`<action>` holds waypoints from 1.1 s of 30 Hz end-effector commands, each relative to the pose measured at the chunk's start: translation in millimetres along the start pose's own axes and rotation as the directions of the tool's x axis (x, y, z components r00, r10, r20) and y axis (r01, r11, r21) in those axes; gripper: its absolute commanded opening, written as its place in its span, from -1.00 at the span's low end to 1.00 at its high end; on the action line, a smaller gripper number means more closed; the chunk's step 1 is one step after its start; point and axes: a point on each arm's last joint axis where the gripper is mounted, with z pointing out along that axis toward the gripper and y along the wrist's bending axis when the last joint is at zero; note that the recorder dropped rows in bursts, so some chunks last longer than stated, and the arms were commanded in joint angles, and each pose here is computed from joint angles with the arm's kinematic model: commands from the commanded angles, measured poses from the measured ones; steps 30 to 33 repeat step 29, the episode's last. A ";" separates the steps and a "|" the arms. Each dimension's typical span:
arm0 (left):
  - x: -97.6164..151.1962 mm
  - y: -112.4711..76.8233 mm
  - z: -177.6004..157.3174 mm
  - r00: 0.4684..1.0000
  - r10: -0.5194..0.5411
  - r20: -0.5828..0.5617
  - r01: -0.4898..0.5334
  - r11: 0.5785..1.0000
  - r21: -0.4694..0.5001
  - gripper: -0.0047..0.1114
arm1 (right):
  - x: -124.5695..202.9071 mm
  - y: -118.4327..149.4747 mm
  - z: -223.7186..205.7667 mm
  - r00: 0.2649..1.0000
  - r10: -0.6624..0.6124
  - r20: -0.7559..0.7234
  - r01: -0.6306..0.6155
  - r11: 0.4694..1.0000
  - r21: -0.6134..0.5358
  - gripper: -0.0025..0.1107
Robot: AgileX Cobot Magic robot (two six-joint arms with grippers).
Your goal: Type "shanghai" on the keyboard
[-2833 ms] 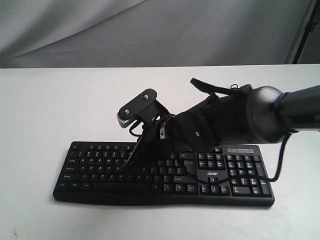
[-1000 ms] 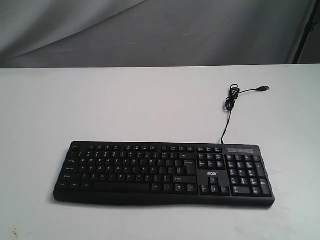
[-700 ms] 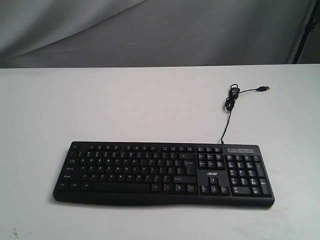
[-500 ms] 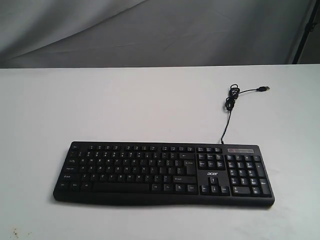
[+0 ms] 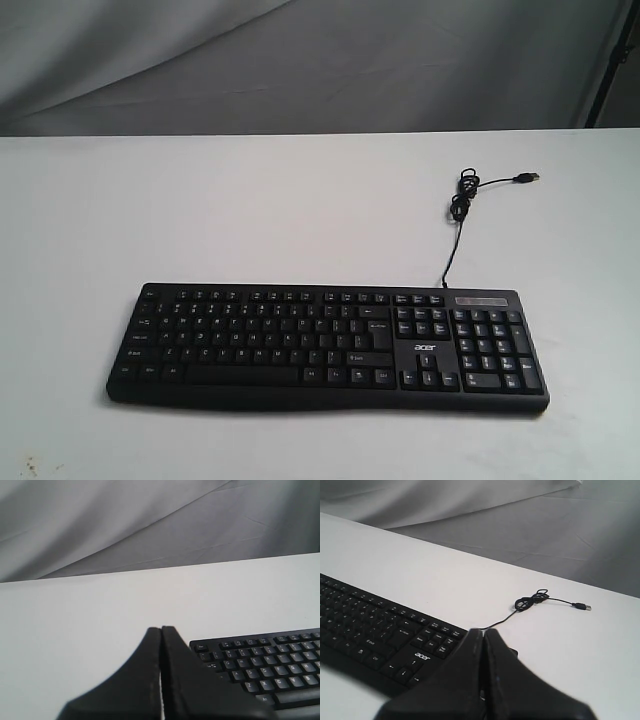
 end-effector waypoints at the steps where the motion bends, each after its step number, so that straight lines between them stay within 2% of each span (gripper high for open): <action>1: 1.0 -0.2 0.1 1.000 -0.001 0.002 0.001 1.000 0.003 -0.92 | 1.5 -0.5 -0.1 1.000 -0.011 -0.004 0.011 1.000 0.009 -0.96; 33: 1.0 -0.2 0.1 1.000 -0.001 0.002 0.001 1.000 0.003 -0.92 | 1.5 -0.2 -0.1 1.000 0.001 -0.004 -0.001 1.000 0.007 -0.96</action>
